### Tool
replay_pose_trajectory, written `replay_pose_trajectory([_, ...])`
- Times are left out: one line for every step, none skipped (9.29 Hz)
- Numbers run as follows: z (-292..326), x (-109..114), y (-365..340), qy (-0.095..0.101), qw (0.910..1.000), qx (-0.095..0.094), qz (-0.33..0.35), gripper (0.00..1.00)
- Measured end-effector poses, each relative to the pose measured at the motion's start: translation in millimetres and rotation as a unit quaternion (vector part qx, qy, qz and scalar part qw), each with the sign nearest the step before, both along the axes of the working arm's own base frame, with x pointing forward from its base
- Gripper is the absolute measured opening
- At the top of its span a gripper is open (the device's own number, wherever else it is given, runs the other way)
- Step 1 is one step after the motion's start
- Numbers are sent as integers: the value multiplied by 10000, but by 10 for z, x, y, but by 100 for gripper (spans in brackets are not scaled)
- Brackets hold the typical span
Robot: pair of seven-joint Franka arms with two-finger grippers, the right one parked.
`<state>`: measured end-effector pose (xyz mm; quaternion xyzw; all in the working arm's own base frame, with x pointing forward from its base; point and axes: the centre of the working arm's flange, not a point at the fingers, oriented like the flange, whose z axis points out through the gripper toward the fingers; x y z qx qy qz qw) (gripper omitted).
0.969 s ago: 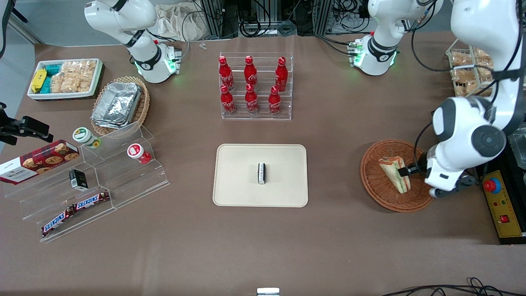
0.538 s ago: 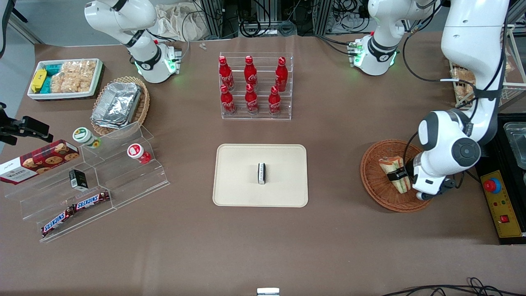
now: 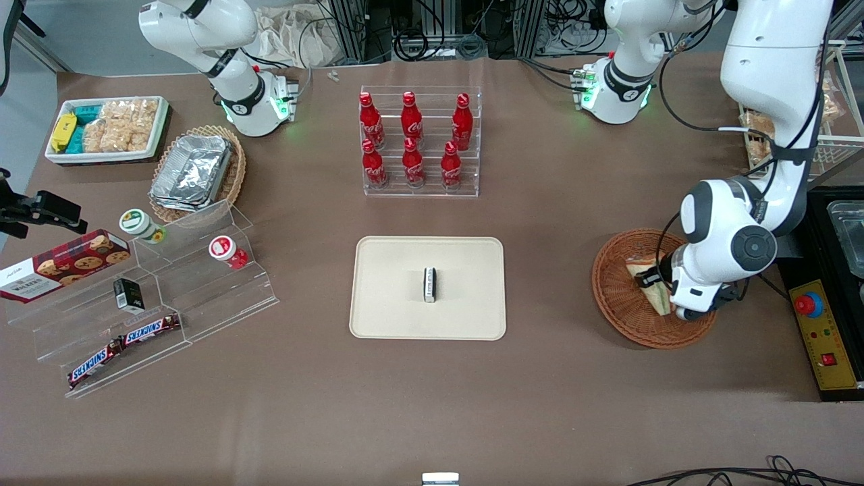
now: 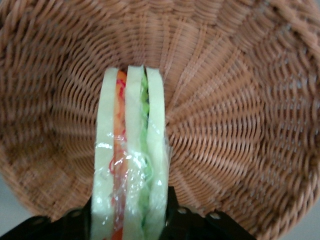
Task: Place sandwich from basket to tray
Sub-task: 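Close the left gripper on the wrapped triangular sandwich, then lift the sandwich up out of the basket with the left gripper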
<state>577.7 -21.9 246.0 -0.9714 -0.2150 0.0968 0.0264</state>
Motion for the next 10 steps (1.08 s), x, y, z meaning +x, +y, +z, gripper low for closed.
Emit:
replay_pose_trajectory([209,15,-75,122,9999,-16,-61,39])
replay_pose_trajectory([524,56,-200,229,9996,-39,-160,35])
replay_pose_trajectory([929,112,-341,315,9991,-57,-265,33])
replay_pose_trajectory([1391,169,-479,368,9986,-71,-368,31])
replay_pose_trajectory([1863,212,-583,381,9982,-81,-454,31])
replay_pose_trajectory([2274,237,-674,321,9979,-104,-544,29])
replay_pose_trajectory([2577,242,-818,199,9973,-150,-690,22])
replay_pose_trajectory([2756,220,-1049,69,9956,-215,-908,19])
replay_pose_trajectory([2838,156,-1368,-1,9923,-298,-1201,19])
replay_pose_trajectory([2842,64,-1741,-47,9872,-352,-1558,19])
